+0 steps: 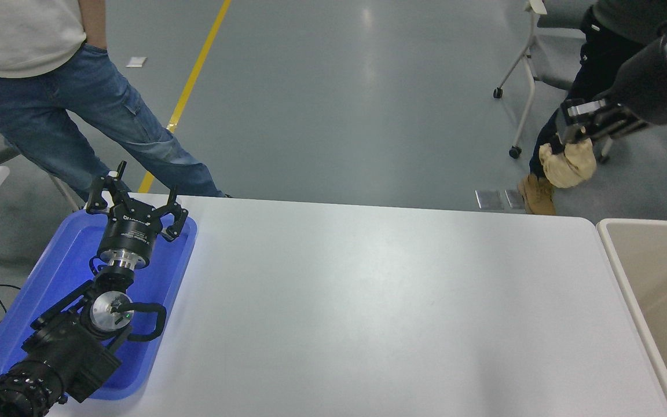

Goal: Pick up paper ball place in dustbin

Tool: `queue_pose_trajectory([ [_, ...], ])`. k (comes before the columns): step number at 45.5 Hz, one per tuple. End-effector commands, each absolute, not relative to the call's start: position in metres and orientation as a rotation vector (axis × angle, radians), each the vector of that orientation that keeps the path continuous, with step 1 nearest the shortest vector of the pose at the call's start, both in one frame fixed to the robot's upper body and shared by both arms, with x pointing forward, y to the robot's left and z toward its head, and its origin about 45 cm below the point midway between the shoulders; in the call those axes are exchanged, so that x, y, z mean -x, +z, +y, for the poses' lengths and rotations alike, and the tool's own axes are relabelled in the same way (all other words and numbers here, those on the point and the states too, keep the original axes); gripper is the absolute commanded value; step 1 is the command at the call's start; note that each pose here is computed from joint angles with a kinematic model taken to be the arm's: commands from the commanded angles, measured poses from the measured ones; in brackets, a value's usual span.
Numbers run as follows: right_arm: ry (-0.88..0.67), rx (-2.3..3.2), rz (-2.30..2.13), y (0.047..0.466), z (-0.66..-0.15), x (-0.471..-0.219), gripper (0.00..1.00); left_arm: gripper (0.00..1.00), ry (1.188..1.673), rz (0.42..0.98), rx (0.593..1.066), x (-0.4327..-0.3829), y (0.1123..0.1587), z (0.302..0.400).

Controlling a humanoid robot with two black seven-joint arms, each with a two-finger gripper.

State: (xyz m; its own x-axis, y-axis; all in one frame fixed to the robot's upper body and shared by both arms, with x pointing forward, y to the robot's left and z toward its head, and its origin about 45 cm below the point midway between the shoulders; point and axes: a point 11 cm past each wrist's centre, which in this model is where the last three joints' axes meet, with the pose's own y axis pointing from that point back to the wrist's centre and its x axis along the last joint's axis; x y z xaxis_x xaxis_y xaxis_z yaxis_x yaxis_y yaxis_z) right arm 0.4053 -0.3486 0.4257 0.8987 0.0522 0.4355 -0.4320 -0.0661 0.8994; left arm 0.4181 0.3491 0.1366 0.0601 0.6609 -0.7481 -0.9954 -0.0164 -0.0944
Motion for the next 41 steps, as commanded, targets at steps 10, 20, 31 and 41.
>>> queue_pose_trajectory([
  [10, 0.18, -1.354, -0.651, 0.373, -0.522, -0.401, 0.0, 1.0, 1.442, 0.587, 0.736, -0.418, 0.1366, 0.3492],
  [20, 0.139, -1.194, -0.796, 0.329, -0.599, -0.372, 0.0, 1.0, 1.441, 0.586, 0.735, -0.418, 0.1366, 0.3491],
  [31, 0.104, -1.1, -0.881, 0.249, -0.637, -0.336, 0.0, 1.0, 1.442, 0.587, 0.736, -0.418, 0.1366, 0.3492],
  [41, 0.081, -1.063, -0.938, 0.203, -0.643, -0.316, 0.0, 1.0, 1.441, 0.586, 0.735, -0.418, 0.1366, 0.3491],
])
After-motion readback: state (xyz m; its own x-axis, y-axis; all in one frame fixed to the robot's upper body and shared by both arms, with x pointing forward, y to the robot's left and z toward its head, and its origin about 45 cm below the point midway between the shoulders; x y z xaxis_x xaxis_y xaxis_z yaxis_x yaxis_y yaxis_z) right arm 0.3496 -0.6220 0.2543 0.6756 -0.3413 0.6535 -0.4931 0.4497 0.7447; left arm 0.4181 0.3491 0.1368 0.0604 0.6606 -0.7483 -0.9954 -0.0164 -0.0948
